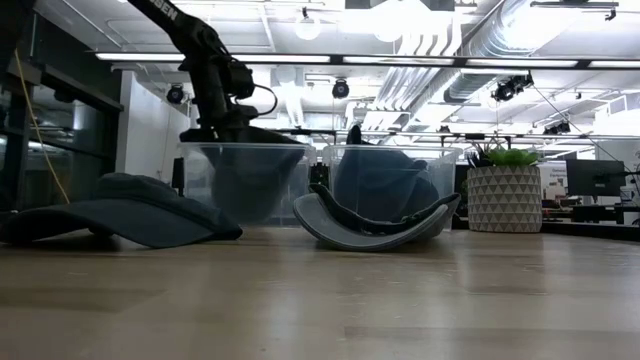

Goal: Pick & Place hat
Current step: Put the left gray cap into the left transparent bin, then put the blue cap into the right transparent bin

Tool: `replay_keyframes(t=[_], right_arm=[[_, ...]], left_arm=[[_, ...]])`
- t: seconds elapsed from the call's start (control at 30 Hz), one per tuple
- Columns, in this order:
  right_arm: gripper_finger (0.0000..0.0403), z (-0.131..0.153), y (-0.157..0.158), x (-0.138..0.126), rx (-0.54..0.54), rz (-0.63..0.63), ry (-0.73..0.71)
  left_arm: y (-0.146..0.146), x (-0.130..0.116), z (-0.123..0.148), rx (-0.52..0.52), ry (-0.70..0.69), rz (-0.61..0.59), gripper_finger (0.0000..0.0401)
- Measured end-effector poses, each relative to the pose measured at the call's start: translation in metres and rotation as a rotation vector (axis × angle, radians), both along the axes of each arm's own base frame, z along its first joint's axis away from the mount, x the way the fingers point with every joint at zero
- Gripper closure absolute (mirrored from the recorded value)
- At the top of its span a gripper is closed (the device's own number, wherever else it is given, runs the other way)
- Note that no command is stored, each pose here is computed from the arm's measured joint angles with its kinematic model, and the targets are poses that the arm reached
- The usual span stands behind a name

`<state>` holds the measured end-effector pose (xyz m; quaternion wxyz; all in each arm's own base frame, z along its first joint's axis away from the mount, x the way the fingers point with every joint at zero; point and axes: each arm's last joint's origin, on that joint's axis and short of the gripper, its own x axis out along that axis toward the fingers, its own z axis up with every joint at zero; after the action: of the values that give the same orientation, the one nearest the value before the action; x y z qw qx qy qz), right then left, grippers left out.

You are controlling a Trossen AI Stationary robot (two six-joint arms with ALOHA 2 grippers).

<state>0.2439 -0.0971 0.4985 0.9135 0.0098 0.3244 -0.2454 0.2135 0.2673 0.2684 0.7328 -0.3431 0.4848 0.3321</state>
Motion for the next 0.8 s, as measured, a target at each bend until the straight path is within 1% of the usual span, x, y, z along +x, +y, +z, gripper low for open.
replay_keyframes(t=[0.1,0.2,0.57,0.67,0.8], right_arm=[[0.0187,-0.001,0.0,0.0,0.004,0.0,0.006],[0.0187,-0.001,0.0,0.0,0.012,-0.001,0.004],[0.0187,-0.001,0.003,0.0,0.034,0.022,0.002],[0.0187,-0.001,0.003,0.0,0.036,0.026,0.003],[0.0187,-0.003,0.004,0.0,0.043,0.029,0.017]], left_arm=[[-0.001,-0.001,0.002,-0.01,0.009,0.0,0.0226],[0.0,-0.001,0.012,0.014,0.021,-0.008,0.0223],[-0.001,-0.008,0.077,0.186,0.148,0.001,0.0223],[-0.005,-0.013,0.091,0.185,0.175,0.005,0.0223],[-0.019,-0.023,0.105,0.115,0.197,-0.007,0.0223]])
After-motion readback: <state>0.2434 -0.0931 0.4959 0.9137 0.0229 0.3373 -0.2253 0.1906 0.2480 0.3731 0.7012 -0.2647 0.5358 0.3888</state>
